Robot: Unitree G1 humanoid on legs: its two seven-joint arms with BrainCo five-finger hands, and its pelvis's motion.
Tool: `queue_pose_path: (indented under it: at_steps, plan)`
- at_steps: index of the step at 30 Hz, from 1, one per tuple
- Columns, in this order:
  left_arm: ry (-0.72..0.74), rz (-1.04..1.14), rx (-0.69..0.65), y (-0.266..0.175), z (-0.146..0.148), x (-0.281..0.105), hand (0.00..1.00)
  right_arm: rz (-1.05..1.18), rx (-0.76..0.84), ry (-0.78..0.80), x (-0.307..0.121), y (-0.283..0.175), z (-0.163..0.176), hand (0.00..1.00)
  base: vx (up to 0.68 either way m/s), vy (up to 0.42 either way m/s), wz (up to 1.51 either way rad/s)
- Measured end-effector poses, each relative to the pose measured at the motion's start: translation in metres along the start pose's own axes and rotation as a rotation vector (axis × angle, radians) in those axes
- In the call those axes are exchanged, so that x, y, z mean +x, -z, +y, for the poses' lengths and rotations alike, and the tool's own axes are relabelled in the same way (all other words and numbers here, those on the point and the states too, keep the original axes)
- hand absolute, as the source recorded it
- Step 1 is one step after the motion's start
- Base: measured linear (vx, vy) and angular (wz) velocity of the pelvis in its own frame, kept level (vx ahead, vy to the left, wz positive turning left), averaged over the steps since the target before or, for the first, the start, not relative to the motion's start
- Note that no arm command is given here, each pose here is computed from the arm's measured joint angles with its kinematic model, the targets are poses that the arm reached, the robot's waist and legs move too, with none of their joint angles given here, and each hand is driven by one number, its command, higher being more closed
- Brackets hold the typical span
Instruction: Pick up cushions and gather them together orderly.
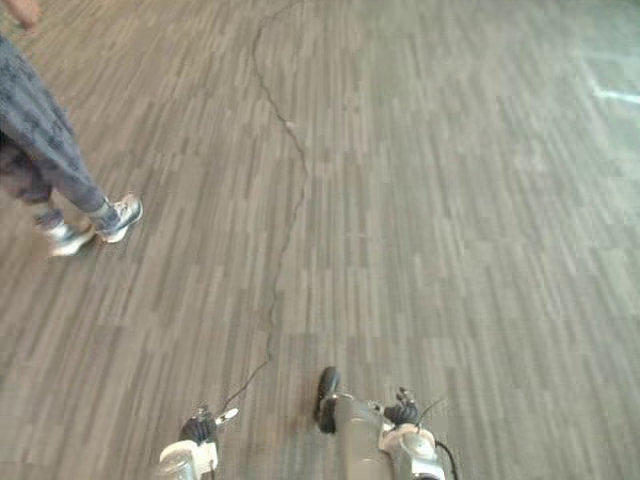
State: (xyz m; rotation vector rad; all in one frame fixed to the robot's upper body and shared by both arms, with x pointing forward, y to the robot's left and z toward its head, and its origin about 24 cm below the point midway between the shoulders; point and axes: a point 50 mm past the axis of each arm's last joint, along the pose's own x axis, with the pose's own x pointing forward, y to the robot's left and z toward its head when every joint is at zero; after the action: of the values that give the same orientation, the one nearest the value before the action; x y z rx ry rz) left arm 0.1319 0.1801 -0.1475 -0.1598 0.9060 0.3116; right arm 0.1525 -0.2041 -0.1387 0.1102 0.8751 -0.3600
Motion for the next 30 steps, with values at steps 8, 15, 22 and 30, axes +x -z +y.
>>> queue_pose_path:
  at_steps: [8, 15, 22, 30]
  plan:
    - [-0.044, -0.086, -0.054, -0.015, 0.015, -0.001, 0.0, 0.042, 0.035, -0.035, -0.005, 0.013, 0.019, 0.0, 0.52, -0.004, -0.44]
    - [-0.051, -0.081, -0.059, -0.015, 0.017, -0.001, 0.0, 0.103, 0.062, -0.026, -0.009, 0.03, 0.022, 0.0, 0.59, 0.262, -0.46]
    - [-0.05, -0.034, 0.0, -0.009, 0.022, 0.001, 0.0, 0.016, 0.071, -0.062, -0.01, 0.015, 0.027, 0.0, 0.49, 0.151, -0.38]
    - [-0.027, 0.011, 0.056, 0.002, 0.019, 0.0, 0.0, 0.007, 0.013, -0.032, -0.005, 0.01, 0.007, 0.0, 0.54, -0.036, -0.3]
